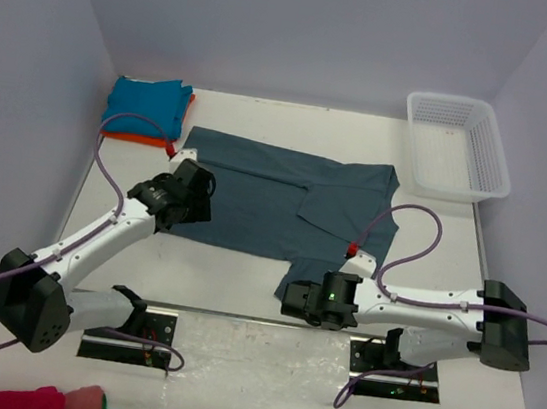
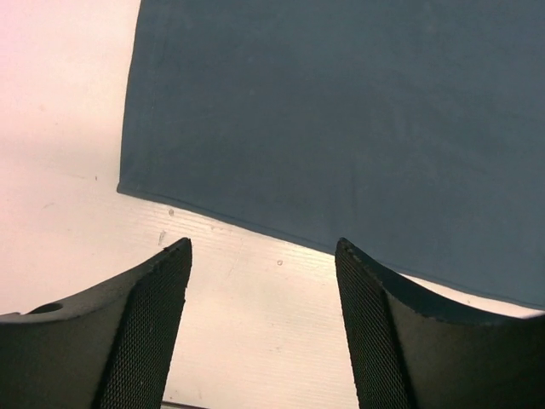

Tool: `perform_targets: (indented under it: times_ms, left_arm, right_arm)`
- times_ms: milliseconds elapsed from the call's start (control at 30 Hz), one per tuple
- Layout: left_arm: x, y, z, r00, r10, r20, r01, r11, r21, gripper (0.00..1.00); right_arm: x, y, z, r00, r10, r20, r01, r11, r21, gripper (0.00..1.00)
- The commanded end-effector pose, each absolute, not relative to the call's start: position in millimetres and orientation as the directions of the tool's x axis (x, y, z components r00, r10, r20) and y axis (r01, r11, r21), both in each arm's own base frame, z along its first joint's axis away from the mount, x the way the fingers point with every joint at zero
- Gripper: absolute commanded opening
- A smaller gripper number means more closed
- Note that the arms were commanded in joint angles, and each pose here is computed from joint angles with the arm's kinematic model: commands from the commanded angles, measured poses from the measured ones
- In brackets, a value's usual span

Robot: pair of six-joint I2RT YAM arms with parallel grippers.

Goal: Fold and stack the t-shirts
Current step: Grap the side of the flattened tshirt closest away from the robot with both arms

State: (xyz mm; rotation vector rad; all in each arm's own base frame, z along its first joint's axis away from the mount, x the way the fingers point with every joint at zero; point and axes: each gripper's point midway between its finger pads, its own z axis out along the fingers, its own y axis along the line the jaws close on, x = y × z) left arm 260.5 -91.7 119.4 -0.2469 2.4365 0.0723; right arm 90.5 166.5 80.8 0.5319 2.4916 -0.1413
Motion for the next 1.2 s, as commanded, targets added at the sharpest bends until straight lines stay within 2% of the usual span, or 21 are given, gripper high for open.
perform_targets:
  times_ms: [0, 233, 267, 500, 700, 867, 1167]
  left_arm:
    - [254, -87, 101, -0.794, -0.218, -0.568, -0.239, 0.970, -0.038, 0.70]
    - [246, -64, 79, -0.812, -0.338, -0.476, -0.372, 0.928, -0.024, 0.67]
    - [245, -53, 71, -0.805, -0.383, -0.453, -0.416, 0.909, -0.029, 0.63]
    - [236, -16, 47, -0.751, -0.556, -0.357, -0.575, 0.816, -0.062, 0.50]
    - [235, 1, 35, -0.733, -0.600, -0.321, -0.617, 0.785, -0.057, 0.49]
    - [246, 11, 37, -0.710, -0.615, -0.343, -0.633, 0.771, -0.071, 0.50]
    - [260, 17, 24, -0.698, -0.637, -0.326, -0.651, 0.755, -0.081, 0.49]
  right_arm:
    - [103, 152, 98, -0.708, 0.305, -0.637, 0.374, 0.927, 0.029, 0.00]
    - [104, 150, 98, -0.706, 0.330, -0.627, 0.364, 0.928, 0.079, 0.00]
    - [103, 150, 97, -0.706, 0.330, -0.626, 0.361, 0.929, 0.083, 0.00]
    - [102, 145, 95, -0.708, 0.350, -0.613, 0.357, 0.927, 0.116, 0.00]
    - [100, 137, 93, -0.706, 0.365, -0.607, 0.364, 0.922, 0.131, 0.00]
    - [98, 132, 90, -0.708, 0.366, -0.603, 0.372, 0.920, 0.121, 0.00]
    - [98, 131, 94, -0.708, 0.357, -0.609, 0.374, 0.921, 0.105, 0.00]
